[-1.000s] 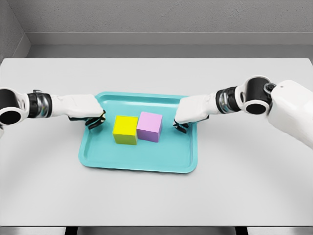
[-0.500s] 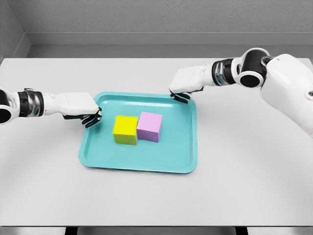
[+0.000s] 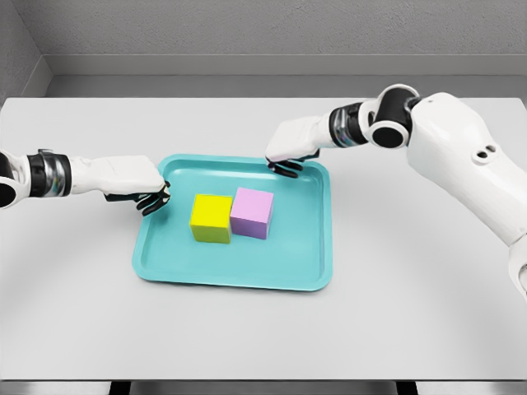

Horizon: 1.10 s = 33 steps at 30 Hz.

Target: Push two cubes

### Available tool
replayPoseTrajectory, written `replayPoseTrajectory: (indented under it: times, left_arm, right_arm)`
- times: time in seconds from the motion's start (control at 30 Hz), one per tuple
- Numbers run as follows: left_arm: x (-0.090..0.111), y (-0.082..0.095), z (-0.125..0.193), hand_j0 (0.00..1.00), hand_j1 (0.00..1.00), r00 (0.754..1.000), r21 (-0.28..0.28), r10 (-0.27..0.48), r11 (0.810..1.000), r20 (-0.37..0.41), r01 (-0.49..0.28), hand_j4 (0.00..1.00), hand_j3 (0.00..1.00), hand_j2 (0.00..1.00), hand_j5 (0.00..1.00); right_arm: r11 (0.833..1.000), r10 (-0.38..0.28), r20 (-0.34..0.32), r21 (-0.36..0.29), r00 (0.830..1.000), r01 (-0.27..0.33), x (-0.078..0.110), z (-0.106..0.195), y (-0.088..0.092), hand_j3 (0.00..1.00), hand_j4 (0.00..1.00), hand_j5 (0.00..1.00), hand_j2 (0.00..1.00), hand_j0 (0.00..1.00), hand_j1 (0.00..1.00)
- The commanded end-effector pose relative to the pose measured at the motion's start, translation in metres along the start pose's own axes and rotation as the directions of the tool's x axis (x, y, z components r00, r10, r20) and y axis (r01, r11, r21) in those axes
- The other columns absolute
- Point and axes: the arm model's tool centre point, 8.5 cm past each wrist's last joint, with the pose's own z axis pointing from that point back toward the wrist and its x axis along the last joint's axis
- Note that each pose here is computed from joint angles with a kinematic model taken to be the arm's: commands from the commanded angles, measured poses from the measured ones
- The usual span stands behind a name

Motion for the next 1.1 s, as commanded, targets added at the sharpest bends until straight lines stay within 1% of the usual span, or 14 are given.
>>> replayPoseTrajectory:
  times: [0.0, 0.07, 0.3, 0.73, 0.83, 0.93, 1.0, 1.07]
  left_arm:
    - [-0.001, 0.000, 0.001, 0.01, 0.01, 1.000, 0.003, 0.005, 1.000, -0.002, -0.005, 0.01, 0.01, 0.01, 0.01]
    - [0.000, 0.001, 0.001, 0.01, 0.01, 1.000, 0.005, 0.005, 1.000, 0.000, -0.005, 0.01, 0.01, 0.01, 0.01]
    - [-0.001, 0.000, 0.001, 0.01, 0.01, 1.000, 0.004, 0.006, 1.000, -0.001, -0.006, 0.01, 0.01, 0.01, 0.01]
    - [-0.001, 0.000, 0.001, 0.01, 0.01, 1.000, 0.004, 0.006, 1.000, -0.001, -0.006, 0.01, 0.01, 0.01, 0.01]
    - [0.000, 0.001, 0.001, 0.01, 0.01, 1.000, 0.004, 0.004, 1.000, -0.001, -0.004, 0.01, 0.01, 0.01, 0.01]
    - [-0.001, 0.000, 0.001, 0.01, 0.01, 1.000, 0.004, 0.006, 1.000, -0.001, -0.006, 0.01, 0.01, 0.01, 0.01]
    - [-0.001, 0.000, 0.001, 0.01, 0.01, 1.000, 0.004, 0.006, 1.000, -0.001, -0.006, 0.01, 0.01, 0.01, 0.01]
    - [-0.001, 0.000, 0.001, 0.01, 0.01, 1.000, 0.004, 0.006, 1.000, -0.001, -0.006, 0.01, 0.01, 0.01, 0.01]
  right_arm:
    - [0.999, 0.012, 0.030, 0.033, 0.999, -0.013, 0.012, -0.018, 0.002, 0.00, 0.00, 0.00, 0.00, 0.00, 0.00]
    - [0.999, 0.023, 0.040, 0.032, 0.999, -0.024, 0.016, -0.022, -0.002, 0.00, 0.00, 0.00, 0.00, 0.00, 0.00]
    - [0.999, 0.029, 0.048, 0.042, 0.998, -0.031, 0.019, -0.025, -0.001, 0.00, 0.00, 0.00, 0.00, 0.00, 0.00]
    - [0.998, 0.041, 0.062, 0.034, 0.997, -0.043, 0.025, -0.028, -0.006, 0.00, 0.00, 0.00, 0.00, 0.00, 0.00]
    - [0.998, 0.053, 0.077, 0.040, 0.996, -0.056, 0.030, -0.031, -0.005, 0.00, 0.00, 0.00, 0.00, 0.00, 0.00]
    - [0.997, 0.059, 0.081, 0.040, 0.995, -0.062, 0.032, -0.031, -0.005, 0.00, 0.00, 0.00, 0.00, 0.00, 0.00]
    - [0.996, 0.076, 0.097, 0.042, 0.992, -0.081, 0.038, -0.034, -0.007, 0.00, 0.00, 0.00, 0.00, 0.00, 0.00]
    - [0.996, 0.077, 0.098, 0.041, 0.992, -0.082, 0.039, -0.034, -0.007, 0.00, 0.00, 0.00, 0.00, 0.00, 0.00]
